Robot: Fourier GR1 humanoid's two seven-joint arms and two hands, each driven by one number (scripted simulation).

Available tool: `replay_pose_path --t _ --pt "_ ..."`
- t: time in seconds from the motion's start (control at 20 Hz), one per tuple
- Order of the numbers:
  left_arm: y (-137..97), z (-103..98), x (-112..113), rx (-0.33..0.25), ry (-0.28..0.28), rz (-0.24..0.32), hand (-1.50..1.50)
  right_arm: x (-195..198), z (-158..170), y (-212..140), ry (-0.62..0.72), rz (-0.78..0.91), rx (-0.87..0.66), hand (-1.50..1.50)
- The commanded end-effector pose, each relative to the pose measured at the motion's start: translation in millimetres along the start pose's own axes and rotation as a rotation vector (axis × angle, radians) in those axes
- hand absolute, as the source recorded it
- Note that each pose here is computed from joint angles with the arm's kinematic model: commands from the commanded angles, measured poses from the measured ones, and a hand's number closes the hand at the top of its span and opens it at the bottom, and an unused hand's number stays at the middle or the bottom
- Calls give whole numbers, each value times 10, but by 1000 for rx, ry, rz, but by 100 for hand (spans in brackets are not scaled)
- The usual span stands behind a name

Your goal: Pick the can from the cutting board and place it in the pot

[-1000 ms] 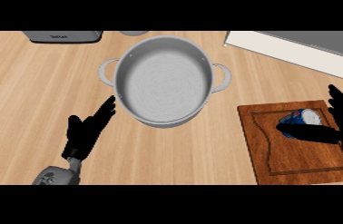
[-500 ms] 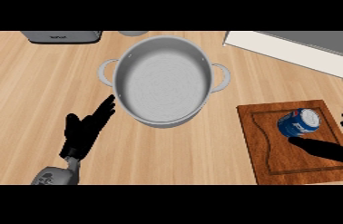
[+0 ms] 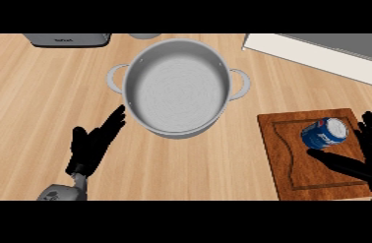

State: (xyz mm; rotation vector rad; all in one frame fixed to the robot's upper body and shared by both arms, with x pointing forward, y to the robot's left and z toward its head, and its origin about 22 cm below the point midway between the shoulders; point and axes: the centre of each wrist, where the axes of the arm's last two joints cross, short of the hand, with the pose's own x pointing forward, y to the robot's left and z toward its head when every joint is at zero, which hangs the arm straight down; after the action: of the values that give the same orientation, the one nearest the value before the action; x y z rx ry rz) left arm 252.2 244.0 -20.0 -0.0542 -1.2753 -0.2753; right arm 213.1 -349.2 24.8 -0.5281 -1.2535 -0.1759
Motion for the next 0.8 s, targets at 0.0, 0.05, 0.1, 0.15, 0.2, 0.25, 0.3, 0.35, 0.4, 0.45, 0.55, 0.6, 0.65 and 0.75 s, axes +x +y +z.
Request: replay_pose_path --t 0.0,0.05,0.1,0.15,0.2,0.25,0.3,0.35,0.4,0.45,0.55,0.6,0.65,0.75 --pt "-107 -79 21 -2 -1 2 0 -232 -162 -19 -8 -104 6 -150" --pt "124 120 35 11 0 -6 0 -174 -130 88 8 -113 9 -150" --pt "119 -129 -62 -12 15 13 0 -233 -166 -131 7 -127 11 -150" --pt "-35 -130 191 -1 2 -1 0 -277 -145 163 3 -121 28 -150" --pt "27 -125 176 -8 2 -14 0 -215 -277 74 19 -126 19 -150" --pt "-87 -125 -160 -5 -14 -14 0 -475 -115 220 26 -138 32 -150" --pt "-76 -82 -158 -5 4 -5 0 -342 -134 161 22 -171 35 -150" --pt "-57 -181 150 -11 -9 -4 0 -362 -375 89 24 -198 34 -150" --pt "1 -155 110 -3 3 4 0 -539 -309 77 31 -191 24 -150" --pt "-41 -46 -69 -4 -9 -4 0 -537 -244 399 31 -206 37 -150" --pt "-71 -135 18 -7 -3 2 0 -551 -439 294 14 -186 37 -150" --pt "-15 -267 144 -6 -3 -1 0 -633 -296 431 20 -155 63 150" --pt "-93 -68 5 -22 1 -9 0 -708 -318 225 -55 15 84 150" --pt "-36 -79 84 -12 0 10 0 -869 -398 306 -48 -36 94 150"
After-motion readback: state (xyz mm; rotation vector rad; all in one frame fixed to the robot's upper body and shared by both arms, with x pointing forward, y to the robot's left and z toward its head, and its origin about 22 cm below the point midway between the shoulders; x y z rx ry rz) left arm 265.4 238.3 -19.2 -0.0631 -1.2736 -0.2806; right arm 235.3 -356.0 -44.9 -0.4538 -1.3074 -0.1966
